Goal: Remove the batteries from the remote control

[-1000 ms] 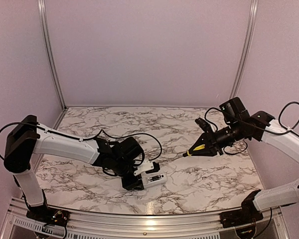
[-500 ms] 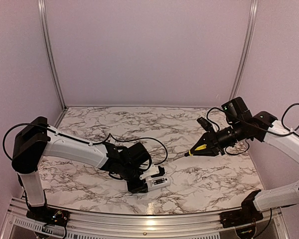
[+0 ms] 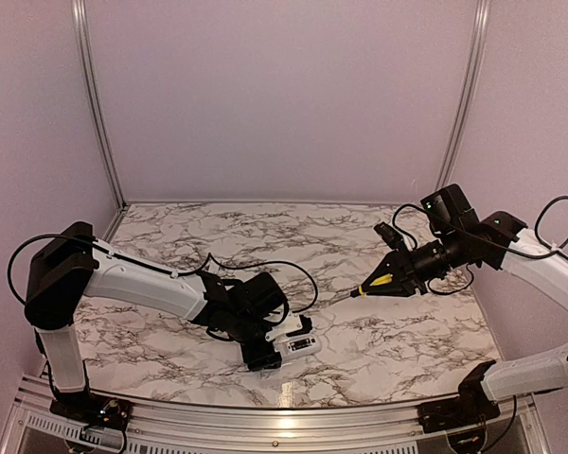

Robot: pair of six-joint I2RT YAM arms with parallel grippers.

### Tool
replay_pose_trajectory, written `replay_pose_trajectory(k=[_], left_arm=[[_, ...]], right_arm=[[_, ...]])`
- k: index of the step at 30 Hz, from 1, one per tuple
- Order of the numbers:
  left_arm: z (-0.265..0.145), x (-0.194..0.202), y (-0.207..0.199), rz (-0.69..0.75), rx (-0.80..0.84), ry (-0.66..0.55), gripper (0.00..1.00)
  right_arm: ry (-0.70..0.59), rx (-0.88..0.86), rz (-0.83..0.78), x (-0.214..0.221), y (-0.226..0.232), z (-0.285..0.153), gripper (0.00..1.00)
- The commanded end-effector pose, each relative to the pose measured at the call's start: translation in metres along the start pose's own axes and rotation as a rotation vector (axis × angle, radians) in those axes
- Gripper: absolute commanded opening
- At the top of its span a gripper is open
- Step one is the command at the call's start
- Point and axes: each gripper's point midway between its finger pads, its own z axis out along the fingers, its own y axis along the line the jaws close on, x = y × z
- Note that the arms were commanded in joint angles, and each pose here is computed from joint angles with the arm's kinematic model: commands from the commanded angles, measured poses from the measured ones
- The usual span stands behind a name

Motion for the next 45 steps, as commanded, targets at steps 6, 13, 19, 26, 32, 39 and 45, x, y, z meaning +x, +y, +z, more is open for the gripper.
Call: replay_pose_trajectory(k=[6,13,19,26,32,39,45], left_arm=[[-0.037,-0.04,-0.002,-0.008,-0.015,-0.183,0.99],[-0.092,-0.058,0.031,-0.014,-0.243,-0.353,0.99],[-0.17,-0.075,0.069,-0.164,-0.503,-0.643,0.99],[-0.242,-0.088,0.08,-0.227,-0.611,-0.847,0.99],[-0.267,-0.102,0.086,-0.255,-0.61,-0.844,0.99],[-0.236,-0.088,0.061,-0.117,-0.463,-0.718,0.99],[-0.19,-0.049,0.031,-0.101,-0.276,-0.639,0.99]], right_arm=[[-0.051,0.007,-0.031,-0.009,0.008,-0.011,0.0],[-0.058,0.012,-0.032,-0.011,0.008,-0.011,0.0],[-0.053,0.015,-0.035,-0.014,0.008,-0.009,0.0],[-0.053,0.017,-0.035,-0.019,0.008,-0.006,0.0],[-0.044,0.02,-0.035,-0.023,0.008,-0.004,0.0],[-0.044,0.042,-0.029,-0.027,0.003,0.0,0.0],[-0.044,0.096,-0.03,-0.034,-0.007,0.004,0.0]])
